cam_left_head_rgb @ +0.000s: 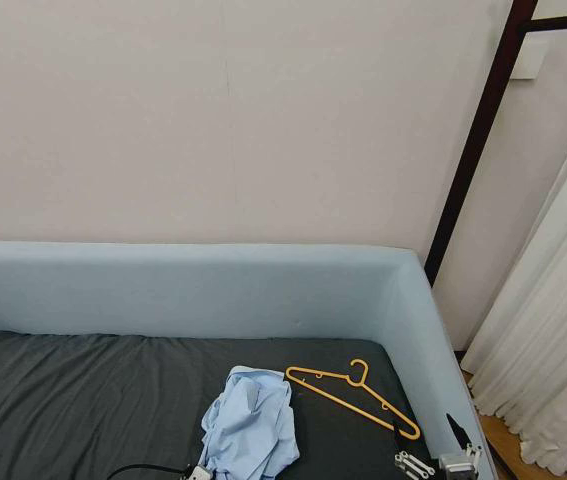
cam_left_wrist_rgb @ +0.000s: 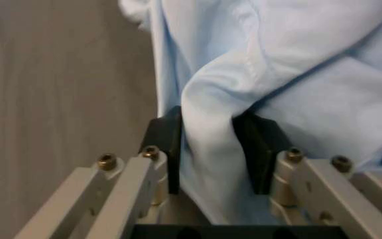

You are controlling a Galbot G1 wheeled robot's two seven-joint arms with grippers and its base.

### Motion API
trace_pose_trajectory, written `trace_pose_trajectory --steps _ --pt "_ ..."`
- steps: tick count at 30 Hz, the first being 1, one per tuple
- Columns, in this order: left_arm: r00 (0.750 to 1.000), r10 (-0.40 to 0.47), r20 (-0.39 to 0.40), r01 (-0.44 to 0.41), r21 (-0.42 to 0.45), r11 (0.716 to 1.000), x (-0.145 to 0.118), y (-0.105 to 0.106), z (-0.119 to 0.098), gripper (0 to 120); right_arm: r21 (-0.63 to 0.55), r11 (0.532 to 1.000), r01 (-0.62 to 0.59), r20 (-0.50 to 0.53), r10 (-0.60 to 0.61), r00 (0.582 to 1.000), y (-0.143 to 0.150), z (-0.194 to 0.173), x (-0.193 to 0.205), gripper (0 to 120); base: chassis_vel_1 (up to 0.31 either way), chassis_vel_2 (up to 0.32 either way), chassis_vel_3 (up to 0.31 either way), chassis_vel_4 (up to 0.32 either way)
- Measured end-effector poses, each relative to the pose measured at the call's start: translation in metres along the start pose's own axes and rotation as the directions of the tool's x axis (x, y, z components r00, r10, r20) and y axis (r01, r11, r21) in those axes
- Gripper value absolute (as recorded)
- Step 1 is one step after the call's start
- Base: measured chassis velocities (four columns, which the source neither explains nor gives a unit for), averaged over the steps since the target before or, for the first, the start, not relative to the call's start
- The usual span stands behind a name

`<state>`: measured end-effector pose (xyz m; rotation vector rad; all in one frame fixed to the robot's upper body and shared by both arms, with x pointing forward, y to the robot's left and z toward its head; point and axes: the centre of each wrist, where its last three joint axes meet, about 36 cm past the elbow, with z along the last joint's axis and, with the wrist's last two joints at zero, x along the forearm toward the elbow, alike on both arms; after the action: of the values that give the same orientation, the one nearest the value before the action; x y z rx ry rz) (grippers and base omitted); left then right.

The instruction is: Pick up the clothes from the sofa and hang them on the clothes hanger.

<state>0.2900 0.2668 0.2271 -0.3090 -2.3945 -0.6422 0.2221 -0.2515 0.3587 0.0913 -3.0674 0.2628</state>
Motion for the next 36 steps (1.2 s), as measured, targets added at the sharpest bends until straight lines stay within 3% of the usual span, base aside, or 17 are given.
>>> trace_pose_trajectory --steps 4,8,12,14,15,17,18,19,24,30,36 --pt "0.996 -0.064 -0.055 0.062 -0.049 0.997 0.020 0.004 -0.001 53 0.000 1.000 0.004 -0.003 -0.004 1.000 0.001 0.003 -0.002 100 0.000 0.000 0.000 0.000" --pt "0.994 -0.097 -0.045 0.095 -0.046 0.994 0.037 0.007 -0.007 66 -0.002 1.000 0.007 -0.005 -0.007 1.000 0.002 0.005 -0.004 100 0.000 0.000 0.000 0.000" --pt "0.993 -0.115 0.035 0.116 -0.007 0.993 0.053 0.013 -0.025 81 0.000 1.000 0.009 -0.006 -0.009 1.000 0.000 0.006 -0.005 100 0.000 0.000 0.000 0.000" --pt "0.991 -0.118 0.060 0.118 0.003 0.993 0.056 0.014 -0.030 83 0.000 1.000 0.009 -0.006 -0.009 1.000 0.000 0.006 -0.005 100 0.000 0.000 0.000 0.000" --pt "0.989 -0.120 0.084 0.119 0.011 0.993 0.058 0.016 -0.036 91 0.000 1.000 0.009 -0.007 -0.009 1.000 0.000 0.006 -0.005 100 0.000 0.000 0.000 0.000" --pt "0.981 -0.119 0.156 0.115 0.034 0.993 0.064 0.019 -0.055 98 0.001 1.000 0.008 -0.007 -0.008 1.000 -0.001 0.007 -0.006 100 0.000 0.000 0.000 0.000" --pt "0.973 -0.115 0.200 0.107 0.046 0.993 0.066 0.022 -0.070 99 0.001 1.000 0.008 -0.007 -0.008 1.000 -0.002 0.007 -0.006 100 0.000 0.000 0.000 0.000" --pt "0.973 -0.115 0.200 0.107 0.046 0.993 0.066 0.022 -0.070 99 0.001 1.000 0.008 -0.007 -0.008 1.000 -0.002 0.007 -0.006 100 0.000 0.000 0.000 0.000" --pt "0.954 -0.070 0.290 0.054 0.062 0.997 0.056 0.029 -0.113 100 0.010 1.000 0.000 -0.012 0.000 1.000 -0.007 0.009 -0.005 100 0.000 0.000 0.000 0.000" --pt "0.964 -0.051 0.261 0.039 0.052 0.998 0.062 0.034 -0.122 100 0.013 1.000 -0.006 -0.015 0.006 1.000 -0.010 0.009 -0.004 100 0.000 0.000 0.000 0.000" --pt "0.997 0.005 0.072 -0.010 0.069 0.998 0.092 0.037 -0.120 100 0.010 1.000 -0.003 -0.015 0.003 1.000 -0.008 0.009 -0.005 100 0.000 0.000 0.000 0.000"
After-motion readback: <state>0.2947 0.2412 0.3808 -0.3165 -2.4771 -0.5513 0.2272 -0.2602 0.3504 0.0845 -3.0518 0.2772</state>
